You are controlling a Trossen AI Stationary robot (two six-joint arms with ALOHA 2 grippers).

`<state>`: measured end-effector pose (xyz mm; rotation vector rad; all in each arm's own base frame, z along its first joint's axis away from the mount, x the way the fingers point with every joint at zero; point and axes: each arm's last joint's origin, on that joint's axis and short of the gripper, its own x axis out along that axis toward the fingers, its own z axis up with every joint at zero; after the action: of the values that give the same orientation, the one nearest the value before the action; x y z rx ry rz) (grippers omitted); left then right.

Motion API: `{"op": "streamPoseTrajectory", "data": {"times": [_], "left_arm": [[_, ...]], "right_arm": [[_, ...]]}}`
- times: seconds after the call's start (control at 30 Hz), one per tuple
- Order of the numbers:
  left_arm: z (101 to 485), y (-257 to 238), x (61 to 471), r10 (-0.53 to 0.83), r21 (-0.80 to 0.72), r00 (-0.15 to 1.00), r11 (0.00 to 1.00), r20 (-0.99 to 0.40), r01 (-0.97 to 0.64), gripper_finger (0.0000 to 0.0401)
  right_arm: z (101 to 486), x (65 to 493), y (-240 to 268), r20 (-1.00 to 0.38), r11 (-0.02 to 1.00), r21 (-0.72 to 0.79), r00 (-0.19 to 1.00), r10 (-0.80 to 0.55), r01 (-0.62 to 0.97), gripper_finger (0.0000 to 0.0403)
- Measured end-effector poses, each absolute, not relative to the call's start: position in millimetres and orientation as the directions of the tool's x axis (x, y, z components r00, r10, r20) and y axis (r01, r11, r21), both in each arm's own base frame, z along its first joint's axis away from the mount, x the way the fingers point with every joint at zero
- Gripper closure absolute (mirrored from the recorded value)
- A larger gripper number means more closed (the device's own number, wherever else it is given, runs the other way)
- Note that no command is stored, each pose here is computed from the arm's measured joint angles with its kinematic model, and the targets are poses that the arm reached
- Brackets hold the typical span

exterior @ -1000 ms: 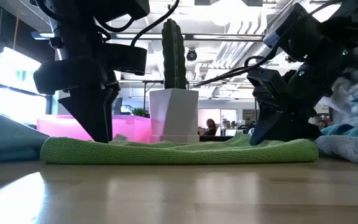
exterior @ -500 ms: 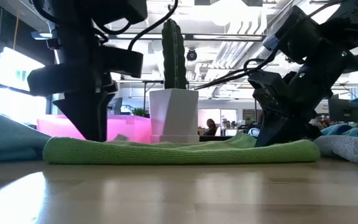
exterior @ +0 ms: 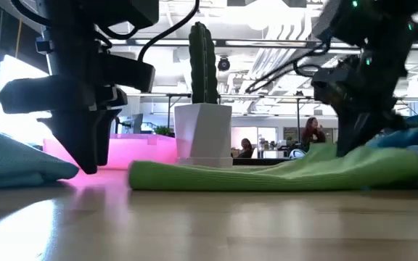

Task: Fold microfiber towels
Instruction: Fold the green microfiber towel

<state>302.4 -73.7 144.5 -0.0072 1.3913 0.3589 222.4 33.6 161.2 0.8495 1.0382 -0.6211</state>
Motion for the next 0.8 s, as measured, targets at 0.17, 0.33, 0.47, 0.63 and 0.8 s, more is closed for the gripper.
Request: {"op": "streamPoseTrajectory", "data": {"times": [0.17, 0.33, 0.47, 0.63, 0.8], "left_arm": [[145, -74, 303, 0.246, 0.206, 0.135, 0.945, -0.960, -0.255, 0.0231], [145, -74, 302, 0.246, 0.207, 0.134, 0.945, -0.960, -0.254, 0.0231], [145, -73, 302, 0.247, 0.212, 0.128, 0.948, -0.960, -0.239, 0.0231], [145, -73, 301, 0.264, 0.235, 0.119, 0.948, -0.957, -0.214, 0.0231], [145, -72, 301, 0.284, 0.261, 0.123, 0.950, -0.951, -0.173, 0.0231]], "right_arm": [[199, 231, 34, -0.955, 0.573, 0.161, 0.274, -0.115, 0.804, 0.0403], [225, 245, 35, -0.967, 0.573, 0.077, 0.202, -0.157, 0.816, 0.0403], [235, 265, 38, -0.963, 0.592, 0.093, 0.223, -0.151, 0.800, 0.0403], [241, 296, 44, -0.959, 0.628, 0.102, 0.245, -0.145, 0.771, 0.0403], [240, 331, 49, -0.956, 0.669, 0.098, 0.257, -0.142, 0.736, 0.0403]]}}
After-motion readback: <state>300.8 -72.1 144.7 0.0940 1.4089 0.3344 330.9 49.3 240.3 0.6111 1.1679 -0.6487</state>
